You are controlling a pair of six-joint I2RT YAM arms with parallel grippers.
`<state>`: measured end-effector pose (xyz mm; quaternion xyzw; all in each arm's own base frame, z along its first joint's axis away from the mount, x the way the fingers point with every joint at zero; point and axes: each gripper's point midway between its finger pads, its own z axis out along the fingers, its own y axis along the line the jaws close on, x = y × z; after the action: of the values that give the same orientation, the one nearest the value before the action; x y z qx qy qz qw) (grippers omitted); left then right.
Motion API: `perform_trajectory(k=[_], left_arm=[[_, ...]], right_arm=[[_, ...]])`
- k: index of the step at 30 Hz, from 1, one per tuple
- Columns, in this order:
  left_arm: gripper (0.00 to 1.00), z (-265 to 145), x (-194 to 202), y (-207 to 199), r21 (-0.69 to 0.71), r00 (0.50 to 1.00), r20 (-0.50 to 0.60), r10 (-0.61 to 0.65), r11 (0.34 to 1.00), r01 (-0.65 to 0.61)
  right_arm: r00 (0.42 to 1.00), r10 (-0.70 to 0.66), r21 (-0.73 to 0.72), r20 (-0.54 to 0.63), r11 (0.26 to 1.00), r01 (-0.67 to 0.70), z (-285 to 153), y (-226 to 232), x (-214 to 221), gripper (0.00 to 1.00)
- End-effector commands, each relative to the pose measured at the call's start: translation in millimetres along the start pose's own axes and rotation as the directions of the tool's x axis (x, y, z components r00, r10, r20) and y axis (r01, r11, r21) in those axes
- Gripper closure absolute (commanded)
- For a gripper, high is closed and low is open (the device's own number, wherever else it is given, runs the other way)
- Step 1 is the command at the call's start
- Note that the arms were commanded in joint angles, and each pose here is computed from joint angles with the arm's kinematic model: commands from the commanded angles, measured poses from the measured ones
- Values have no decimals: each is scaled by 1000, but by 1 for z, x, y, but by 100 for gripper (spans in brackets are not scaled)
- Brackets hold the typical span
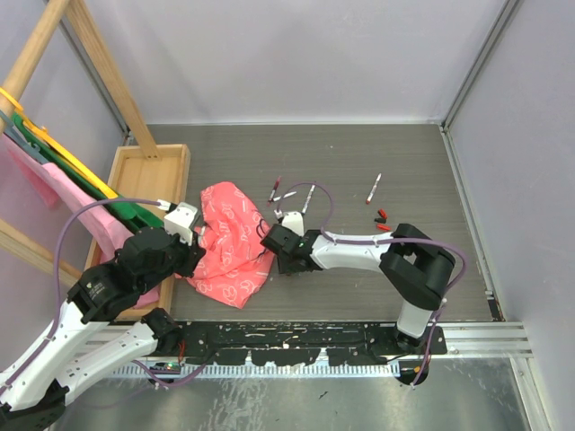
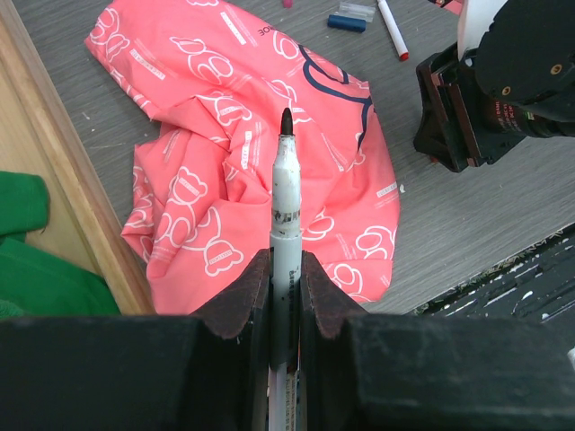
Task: Insert the pens into the pen caps
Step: Insert the pen cap onto the pen.
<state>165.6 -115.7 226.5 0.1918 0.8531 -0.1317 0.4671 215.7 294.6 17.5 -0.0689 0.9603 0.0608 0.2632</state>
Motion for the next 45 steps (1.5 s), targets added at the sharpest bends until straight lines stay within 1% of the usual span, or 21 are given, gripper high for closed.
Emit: perform_trajectory(k=[1, 7, 12, 17, 21, 25, 31, 38, 45], left_arm=[[100, 0, -10, -1, 6, 999, 37, -11, 1000, 10], [100, 0, -9, -1, 4, 999, 36, -10, 1000, 9], [100, 1, -9, -1, 4, 999, 34, -8, 1000, 8], [100, 0, -10, -1, 5, 999, 36, -9, 1000, 9], [100, 1, -9, -1, 2, 999, 33, -9, 1000, 8], [100, 1, -8, -1, 3, 1000, 30, -9, 1000, 9], [100, 1, -9, -2, 7, 999, 33, -9, 1000, 9], [100, 0, -9, -1, 6, 999, 33, -9, 1000, 9], [100, 0, -9, -1, 6, 999, 33, -11, 1000, 11]], right_arm=[[991, -112, 119, -72, 986, 120, 2, -28, 15, 60], [983, -154, 135, -99, 977, 167, 2, -30, 19, 63], [982, -156, 115, -104, 979, 168, 0, -26, 20, 71], [986, -154, 106, -57, 981, 159, -8, -26, 10, 78], [985, -174, 81, 3, 982, 173, -18, -26, -5, 80], [985, -171, 62, 13, 984, 170, -21, -37, -13, 80], [994, -108, 34, 4, 994, 108, -16, -59, -19, 79], [997, -69, 25, -21, 997, 69, -8, -72, -19, 75], [997, -56, 13, -51, 998, 57, -8, -76, -12, 68]])
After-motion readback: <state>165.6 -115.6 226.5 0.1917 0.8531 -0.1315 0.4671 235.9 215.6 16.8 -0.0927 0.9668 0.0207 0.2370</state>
